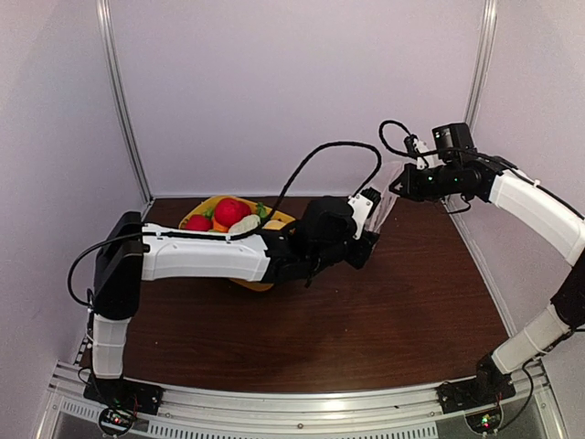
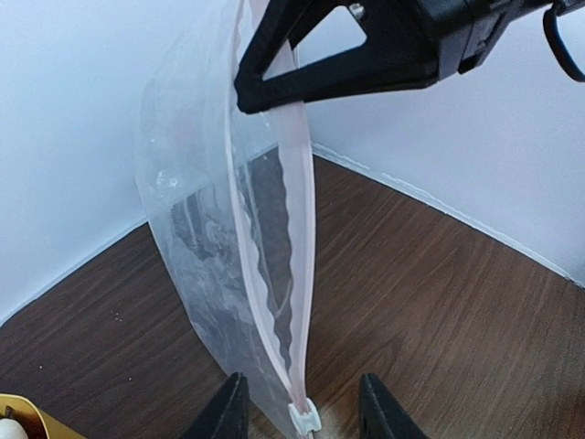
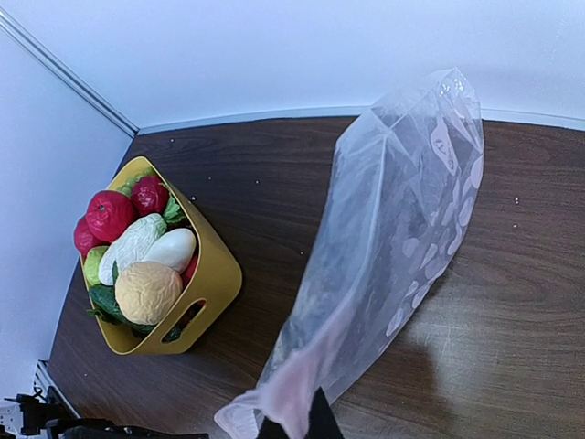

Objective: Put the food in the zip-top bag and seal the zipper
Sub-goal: Unzip the zipper of the food storage bag.

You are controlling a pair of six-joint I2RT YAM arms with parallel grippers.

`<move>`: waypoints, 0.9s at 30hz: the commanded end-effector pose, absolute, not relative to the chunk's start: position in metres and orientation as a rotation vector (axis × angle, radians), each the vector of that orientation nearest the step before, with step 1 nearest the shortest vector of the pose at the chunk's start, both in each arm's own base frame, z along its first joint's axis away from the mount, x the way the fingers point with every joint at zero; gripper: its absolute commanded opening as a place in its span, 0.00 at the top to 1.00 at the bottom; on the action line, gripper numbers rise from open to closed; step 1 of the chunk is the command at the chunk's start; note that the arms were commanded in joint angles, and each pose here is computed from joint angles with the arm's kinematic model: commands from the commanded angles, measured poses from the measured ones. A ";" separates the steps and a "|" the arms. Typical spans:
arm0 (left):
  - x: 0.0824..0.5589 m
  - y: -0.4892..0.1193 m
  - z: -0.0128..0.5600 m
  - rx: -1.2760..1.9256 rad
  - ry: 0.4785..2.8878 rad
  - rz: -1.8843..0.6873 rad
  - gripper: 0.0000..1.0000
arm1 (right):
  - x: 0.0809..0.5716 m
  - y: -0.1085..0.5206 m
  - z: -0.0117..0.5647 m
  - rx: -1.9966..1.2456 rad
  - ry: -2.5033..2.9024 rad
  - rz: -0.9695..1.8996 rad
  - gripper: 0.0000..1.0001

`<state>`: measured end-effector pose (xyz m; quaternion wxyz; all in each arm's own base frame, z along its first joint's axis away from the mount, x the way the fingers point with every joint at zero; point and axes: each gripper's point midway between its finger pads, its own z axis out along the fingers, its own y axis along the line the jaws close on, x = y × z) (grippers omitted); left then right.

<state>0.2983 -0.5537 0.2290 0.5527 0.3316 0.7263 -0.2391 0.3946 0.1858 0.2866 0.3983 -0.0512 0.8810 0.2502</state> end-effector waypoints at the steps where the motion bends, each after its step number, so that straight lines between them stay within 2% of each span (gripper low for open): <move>1: 0.303 -0.557 0.219 0.795 1.741 -0.533 0.57 | 0.397 0.178 0.297 -0.083 2.197 0.640 1.00; 10: 0.308 -0.553 0.198 0.794 1.795 -0.482 0.67 | 0.398 0.173 0.298 -0.068 2.191 0.646 1.00; 27: 0.321 -0.561 0.195 0.783 1.806 -0.540 0.80 | 0.397 0.173 0.295 -0.066 2.194 0.671 1.00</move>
